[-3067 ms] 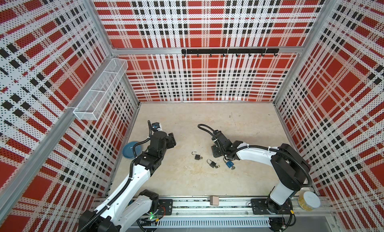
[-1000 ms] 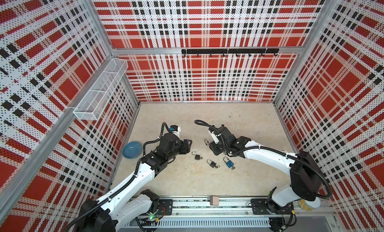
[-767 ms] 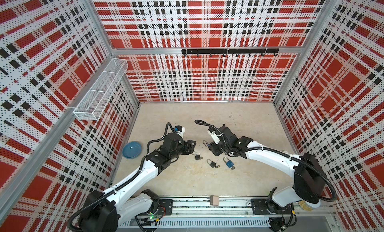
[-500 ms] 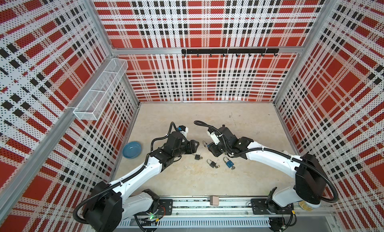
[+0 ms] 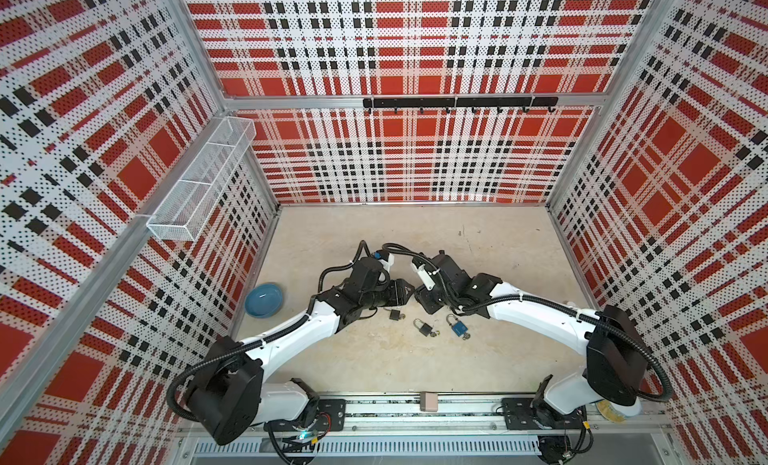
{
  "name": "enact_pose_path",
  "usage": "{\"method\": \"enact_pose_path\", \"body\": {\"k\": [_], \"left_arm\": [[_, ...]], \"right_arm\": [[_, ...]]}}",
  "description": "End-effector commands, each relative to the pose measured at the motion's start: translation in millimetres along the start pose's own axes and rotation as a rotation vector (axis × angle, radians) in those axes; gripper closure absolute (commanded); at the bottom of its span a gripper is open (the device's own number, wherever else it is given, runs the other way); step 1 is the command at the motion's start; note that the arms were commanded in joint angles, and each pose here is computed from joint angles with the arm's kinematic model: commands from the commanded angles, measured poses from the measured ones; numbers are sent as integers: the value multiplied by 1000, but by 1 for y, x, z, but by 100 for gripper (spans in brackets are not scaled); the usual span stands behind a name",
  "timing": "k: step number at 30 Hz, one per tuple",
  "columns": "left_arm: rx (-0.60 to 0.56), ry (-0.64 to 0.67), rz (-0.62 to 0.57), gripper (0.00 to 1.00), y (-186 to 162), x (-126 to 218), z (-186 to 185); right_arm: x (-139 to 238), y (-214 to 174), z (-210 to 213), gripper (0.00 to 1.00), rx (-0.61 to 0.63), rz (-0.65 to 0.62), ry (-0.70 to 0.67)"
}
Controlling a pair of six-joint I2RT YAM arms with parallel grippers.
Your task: Lock with the key
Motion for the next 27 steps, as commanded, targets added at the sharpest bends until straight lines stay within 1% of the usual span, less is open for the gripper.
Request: {"method": "enact_pose_path", "body": {"k": [1, 7, 13, 22, 27], "left_arm": [[21, -28, -18, 46, 8, -4, -8], [65, -31, -62, 49, 15, -8, -3], [115, -22, -121, 50, 21, 0, 7], [140, -24, -92, 50, 18, -6, 12], [142, -56, -83, 51, 19, -6, 7]], "right_arm": [[9, 26, 7, 79, 15, -101, 7], [9, 27, 11, 80, 23, -105, 10], [11, 27, 14, 81, 29, -112, 14], [14, 32, 19, 81, 40, -125, 25], [15, 33, 20, 81, 43, -127, 20]]}}
Point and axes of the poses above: each gripper's point midway between its finger pads, its own x axis back along the fingers, its own z axis along the line the jaws close on, y = z × x, the point moved 6 cm from there along x, back along the fingers, and after that the axes turned 2 degrees about x, right-handed, at the moved point
